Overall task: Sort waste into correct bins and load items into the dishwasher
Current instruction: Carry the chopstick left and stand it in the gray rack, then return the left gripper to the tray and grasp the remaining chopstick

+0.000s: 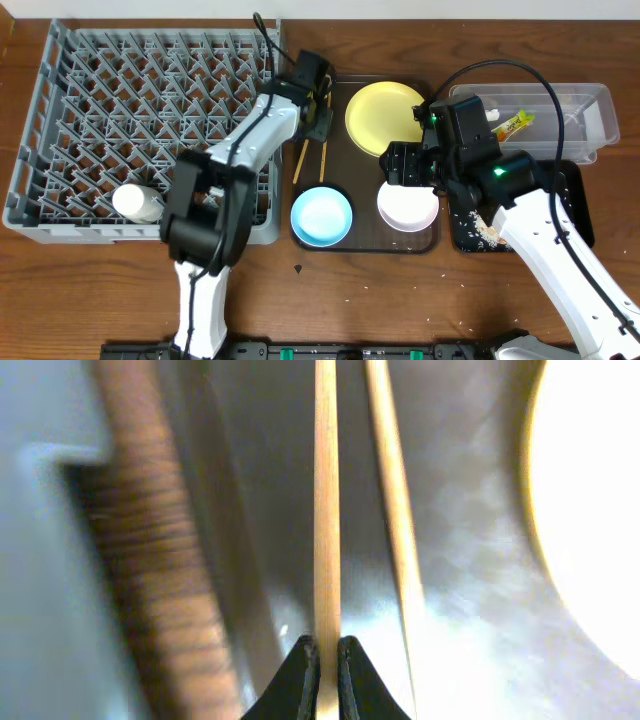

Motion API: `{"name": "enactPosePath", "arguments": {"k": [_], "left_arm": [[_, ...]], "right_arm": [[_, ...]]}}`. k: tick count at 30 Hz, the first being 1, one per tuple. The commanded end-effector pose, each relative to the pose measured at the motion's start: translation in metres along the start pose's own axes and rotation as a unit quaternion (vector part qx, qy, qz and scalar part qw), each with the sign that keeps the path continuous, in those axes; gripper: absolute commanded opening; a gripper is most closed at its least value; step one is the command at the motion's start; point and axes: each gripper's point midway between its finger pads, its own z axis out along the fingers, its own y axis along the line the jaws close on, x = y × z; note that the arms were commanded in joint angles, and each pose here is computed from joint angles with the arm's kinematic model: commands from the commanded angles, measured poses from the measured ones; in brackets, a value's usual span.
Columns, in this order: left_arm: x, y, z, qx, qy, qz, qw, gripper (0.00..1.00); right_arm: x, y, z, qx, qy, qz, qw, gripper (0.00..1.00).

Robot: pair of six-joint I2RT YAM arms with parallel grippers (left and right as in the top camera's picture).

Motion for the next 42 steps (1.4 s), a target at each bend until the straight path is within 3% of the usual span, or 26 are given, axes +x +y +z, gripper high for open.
{"name": "enactPosePath", "arguments": {"k": [1, 6, 13, 18, 26, 33, 37, 42], "left_arm": [[-0.027, 0.003, -0.069, -0.003, -0.065, -0.004, 0.998, 0.08], [-0.025, 0.01, -0.124, -0.019, -0.086, -0.006, 0.996, 0.08], [0.0, 0.069, -0.162, -0.121, -0.061, -0.036, 0.99, 0.08], [0.013, 0.085, -0.135, -0.087, -0.024, -0.068, 0.994, 0.08], [0.03, 0.069, -0.088, -0.025, 0.035, -0.076, 0.996, 0.08], [0.036, 0.071, -0.059, -0.024, 0.059, -0.079, 0.995, 0.08], [0.031, 0.071, -0.064, -0.023, 0.049, -0.079, 0.995, 0.27], [0.011, 0.075, -0.107, -0.037, -0.007, -0.093, 0.995, 0.36]], "right_arm": [[0.0, 0.004, 0.0, -0.002, 0.0, 0.001, 1.0, 0.73], [0.001, 0.004, 0.0, -0.002, 0.001, 0.002, 1.0, 0.73], [0.001, 0.003, 0.0, -0.002, 0.002, 0.002, 1.0, 0.73], [0.001, 0.004, 0.0, -0.003, 0.003, 0.002, 1.0, 0.73], [0.001, 0.004, 0.0, -0.003, 0.003, 0.002, 1.0, 0.73], [0.004, 0.003, 0.0, -0.001, 0.008, 0.003, 1.0, 0.73], [0.007, 0.001, 0.0, 0.002, 0.013, 0.004, 1.0, 0.73], [0.005, 0.002, 0.0, 0.001, 0.011, 0.004, 1.0, 0.73]]}}
